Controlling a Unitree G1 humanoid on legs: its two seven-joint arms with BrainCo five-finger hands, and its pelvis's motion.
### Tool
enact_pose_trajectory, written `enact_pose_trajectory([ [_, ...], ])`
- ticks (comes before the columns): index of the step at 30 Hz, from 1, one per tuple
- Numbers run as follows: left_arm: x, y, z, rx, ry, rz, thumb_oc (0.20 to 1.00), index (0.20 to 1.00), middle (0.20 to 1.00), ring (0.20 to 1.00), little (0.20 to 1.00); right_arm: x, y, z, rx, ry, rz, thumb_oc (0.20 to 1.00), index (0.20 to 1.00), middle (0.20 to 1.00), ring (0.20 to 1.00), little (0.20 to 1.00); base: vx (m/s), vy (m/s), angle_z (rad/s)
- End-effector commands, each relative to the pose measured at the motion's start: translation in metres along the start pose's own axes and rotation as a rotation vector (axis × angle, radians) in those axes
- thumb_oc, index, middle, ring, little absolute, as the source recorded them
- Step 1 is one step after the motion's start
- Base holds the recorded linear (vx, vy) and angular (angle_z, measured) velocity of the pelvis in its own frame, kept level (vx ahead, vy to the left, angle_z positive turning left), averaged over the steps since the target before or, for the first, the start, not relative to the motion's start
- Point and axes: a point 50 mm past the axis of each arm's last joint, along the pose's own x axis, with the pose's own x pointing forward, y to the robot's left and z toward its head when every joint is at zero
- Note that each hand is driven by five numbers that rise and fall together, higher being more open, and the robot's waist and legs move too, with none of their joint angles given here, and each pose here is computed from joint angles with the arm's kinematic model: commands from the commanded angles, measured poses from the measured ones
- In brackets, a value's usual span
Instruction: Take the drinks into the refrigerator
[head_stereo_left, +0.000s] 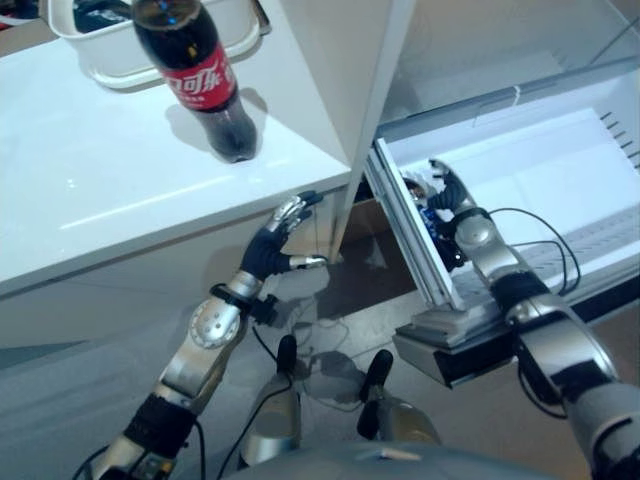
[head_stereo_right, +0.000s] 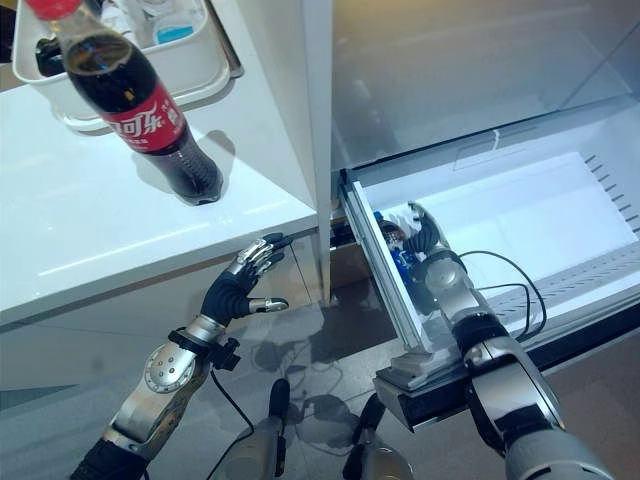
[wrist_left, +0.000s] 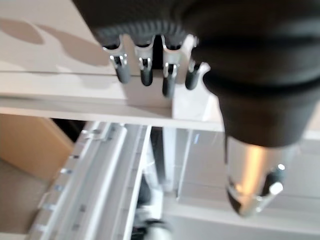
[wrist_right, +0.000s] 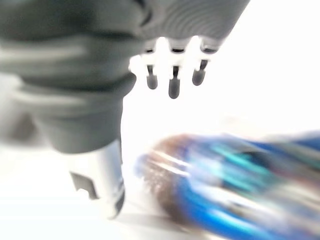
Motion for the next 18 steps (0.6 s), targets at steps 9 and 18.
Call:
enact_pose_trajectory([
  [9,-0.011,0.012,0.004,0.066,-0.027,-0.011,1.0,1.0,1.0,1.0,1.0,-0.078,-0.096,-0.005,0.222,-0.179,-0.42,1.0,1.0,1.0,1.0,1.0,0.02,-0.001,-0.12],
  [18,-0.009,0.01,0.008,0.045,-0.047,-0.052,1.0,1.0,1.0,1.0,1.0,-0.108,-0.162,-0.034,0.269,-0.102,-0.724,1.0,1.0,1.0,1.0,1.0,0.02,-0.008,-0.19],
])
